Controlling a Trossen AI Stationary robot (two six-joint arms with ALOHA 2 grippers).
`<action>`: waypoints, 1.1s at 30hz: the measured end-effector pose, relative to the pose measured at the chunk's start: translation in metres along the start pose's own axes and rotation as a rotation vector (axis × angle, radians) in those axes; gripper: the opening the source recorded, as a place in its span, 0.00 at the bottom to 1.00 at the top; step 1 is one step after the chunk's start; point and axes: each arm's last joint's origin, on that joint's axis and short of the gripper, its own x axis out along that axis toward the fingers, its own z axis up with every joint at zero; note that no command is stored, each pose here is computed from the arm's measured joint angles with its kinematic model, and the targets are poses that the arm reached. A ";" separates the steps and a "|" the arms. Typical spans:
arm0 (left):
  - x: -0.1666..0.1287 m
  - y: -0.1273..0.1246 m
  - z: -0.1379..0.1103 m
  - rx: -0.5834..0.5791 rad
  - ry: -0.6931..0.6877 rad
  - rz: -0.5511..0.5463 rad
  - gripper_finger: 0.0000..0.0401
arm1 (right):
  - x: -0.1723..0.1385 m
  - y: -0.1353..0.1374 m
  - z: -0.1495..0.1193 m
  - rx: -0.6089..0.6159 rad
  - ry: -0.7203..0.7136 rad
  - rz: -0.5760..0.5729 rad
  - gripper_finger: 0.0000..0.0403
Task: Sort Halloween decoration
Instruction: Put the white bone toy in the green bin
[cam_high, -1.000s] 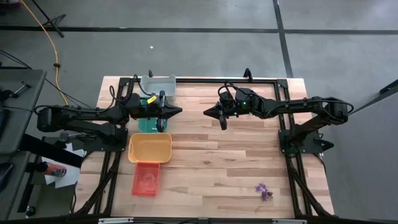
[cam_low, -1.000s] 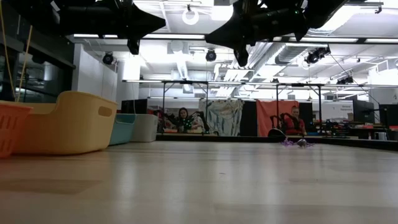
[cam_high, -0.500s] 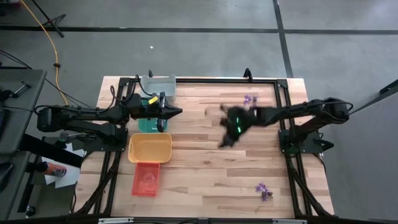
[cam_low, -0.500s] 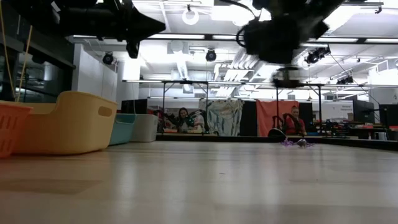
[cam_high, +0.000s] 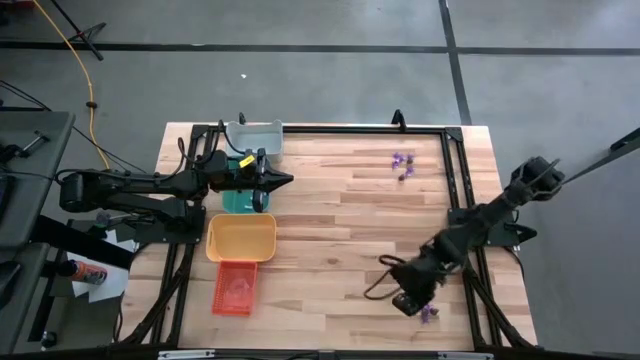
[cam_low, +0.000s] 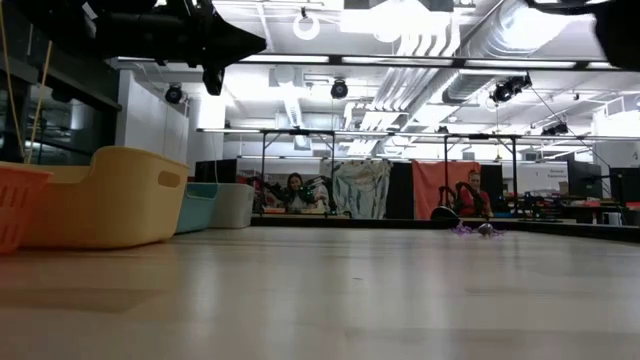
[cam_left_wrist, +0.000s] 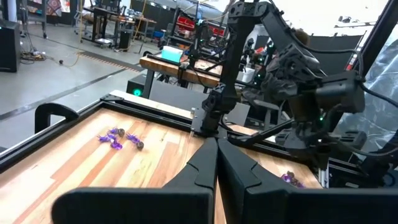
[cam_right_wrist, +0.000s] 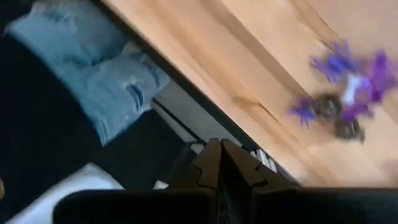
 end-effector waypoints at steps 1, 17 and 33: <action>0.000 0.000 0.000 0.000 0.000 0.000 0.00 | 0.003 -0.001 -0.003 0.046 -0.008 -0.006 0.02; 0.000 0.000 0.000 0.000 0.000 0.000 0.00 | 0.025 -0.033 -0.002 0.233 -0.189 -0.041 0.11; 0.000 0.001 -0.002 -0.005 0.020 0.006 0.00 | 0.055 -0.044 -0.007 0.195 -0.163 -0.166 0.36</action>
